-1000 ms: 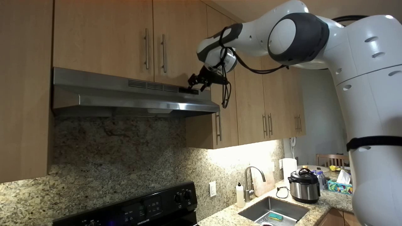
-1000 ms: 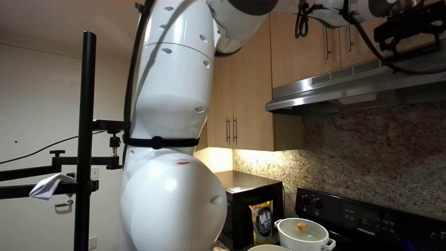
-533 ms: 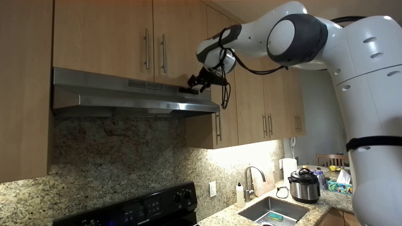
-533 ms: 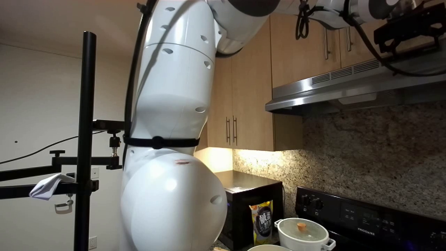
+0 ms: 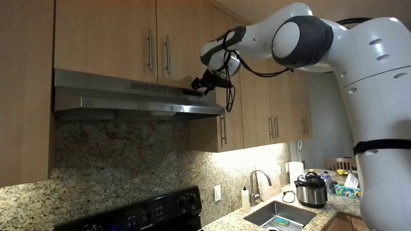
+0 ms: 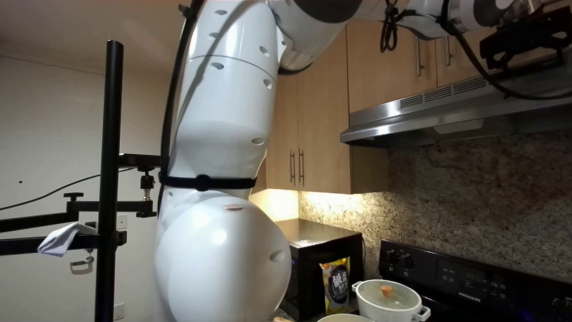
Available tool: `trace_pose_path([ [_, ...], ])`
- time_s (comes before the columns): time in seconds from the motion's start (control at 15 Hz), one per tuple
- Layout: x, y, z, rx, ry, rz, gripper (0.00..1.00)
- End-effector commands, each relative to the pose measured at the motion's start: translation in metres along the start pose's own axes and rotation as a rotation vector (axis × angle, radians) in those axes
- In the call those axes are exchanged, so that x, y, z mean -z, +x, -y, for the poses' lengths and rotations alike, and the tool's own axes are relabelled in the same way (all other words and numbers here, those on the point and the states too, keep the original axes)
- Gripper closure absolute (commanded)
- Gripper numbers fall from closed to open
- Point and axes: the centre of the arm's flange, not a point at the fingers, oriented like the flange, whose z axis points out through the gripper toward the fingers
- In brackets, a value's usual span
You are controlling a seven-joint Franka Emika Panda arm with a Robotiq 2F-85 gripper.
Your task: Turn on the light on top of the stove
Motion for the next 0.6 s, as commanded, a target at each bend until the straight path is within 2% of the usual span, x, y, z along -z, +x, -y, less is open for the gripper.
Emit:
trace_pose_path([
  [0.0, 0.0000, 0.0062, 0.0006, 0.002, 0.002, -0.005, 0.00],
  [0.53, -0.0032, 0.0055, -0.0020, -0.002, -0.003, 0.009, 0.00],
])
